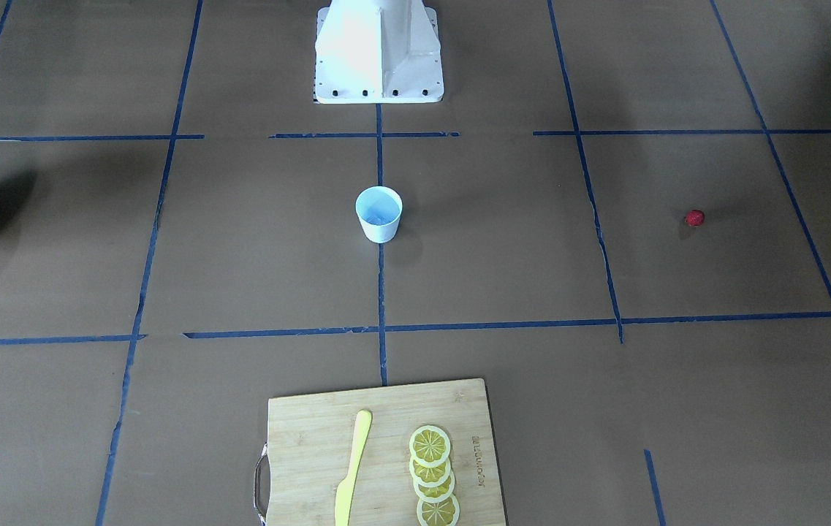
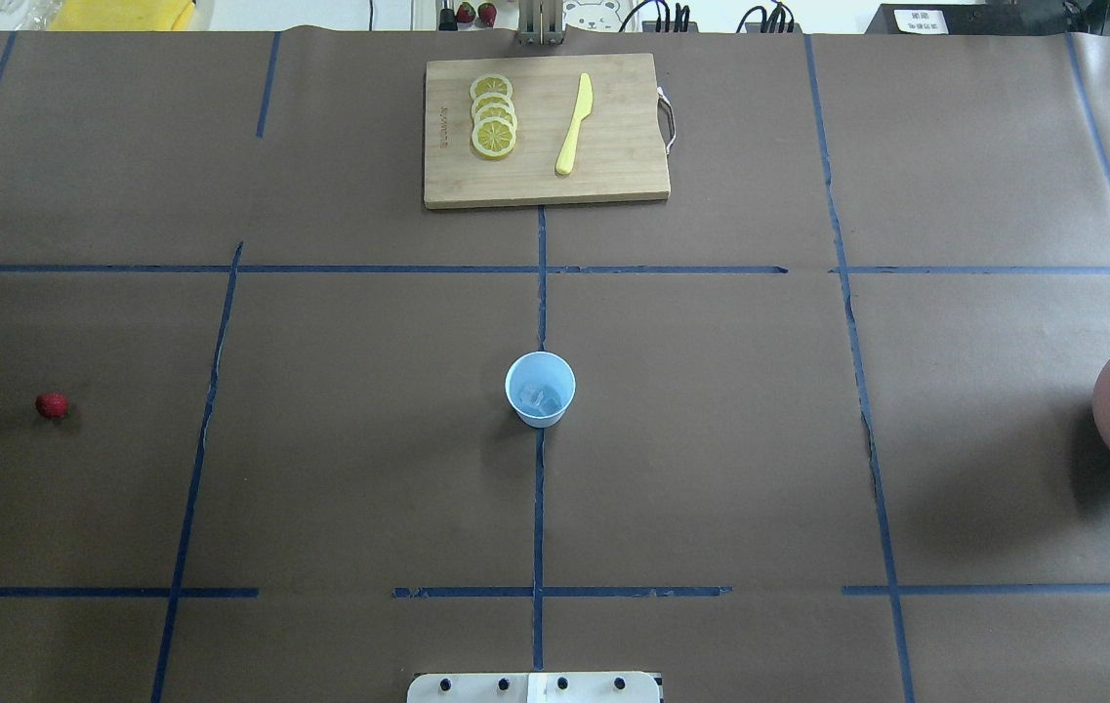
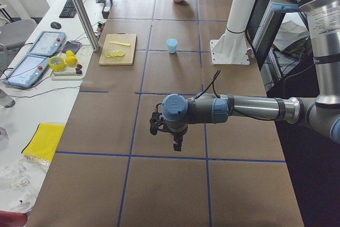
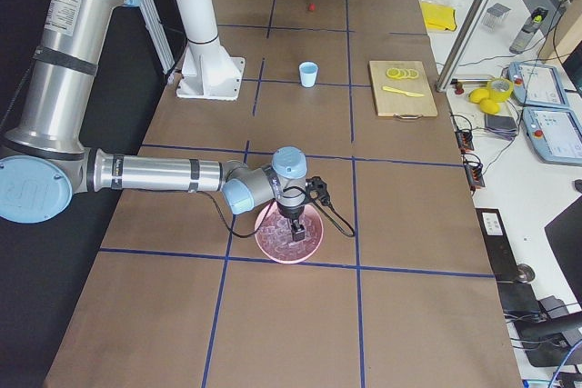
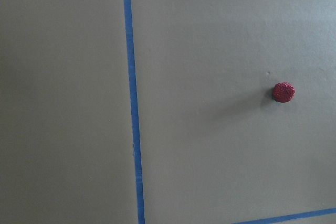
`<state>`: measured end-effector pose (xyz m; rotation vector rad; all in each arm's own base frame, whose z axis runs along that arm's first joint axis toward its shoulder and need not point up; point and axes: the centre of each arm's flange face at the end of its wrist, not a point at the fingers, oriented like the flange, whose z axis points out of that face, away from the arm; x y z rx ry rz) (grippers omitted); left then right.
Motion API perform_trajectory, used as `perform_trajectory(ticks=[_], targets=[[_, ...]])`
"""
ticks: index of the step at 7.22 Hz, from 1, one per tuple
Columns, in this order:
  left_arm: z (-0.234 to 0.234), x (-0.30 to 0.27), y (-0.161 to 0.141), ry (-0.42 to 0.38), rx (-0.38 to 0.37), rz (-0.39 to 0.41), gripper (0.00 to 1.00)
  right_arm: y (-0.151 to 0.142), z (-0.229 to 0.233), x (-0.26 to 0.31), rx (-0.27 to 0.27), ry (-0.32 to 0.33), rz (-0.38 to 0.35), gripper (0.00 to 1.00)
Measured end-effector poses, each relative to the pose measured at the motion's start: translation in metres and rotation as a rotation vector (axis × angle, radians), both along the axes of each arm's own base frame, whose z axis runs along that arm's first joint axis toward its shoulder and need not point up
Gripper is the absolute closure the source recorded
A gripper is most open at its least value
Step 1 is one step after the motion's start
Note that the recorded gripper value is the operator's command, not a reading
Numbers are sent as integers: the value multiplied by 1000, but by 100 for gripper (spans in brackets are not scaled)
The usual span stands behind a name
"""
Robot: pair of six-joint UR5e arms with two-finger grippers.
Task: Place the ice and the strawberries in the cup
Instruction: 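Grasp a third ice cube from the pink bowl with the right gripper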
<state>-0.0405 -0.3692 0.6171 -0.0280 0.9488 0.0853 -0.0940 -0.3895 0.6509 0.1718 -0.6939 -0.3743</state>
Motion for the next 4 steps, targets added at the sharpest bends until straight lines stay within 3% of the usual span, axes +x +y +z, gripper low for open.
perform_trajectory(ticks=[1,4], targets=[[0,0,0,0,0,0,0,-2,0,-1,0,1,3,44],[0,0,0,0,1,0,0,-4,1,-2,0,3,5,47]])
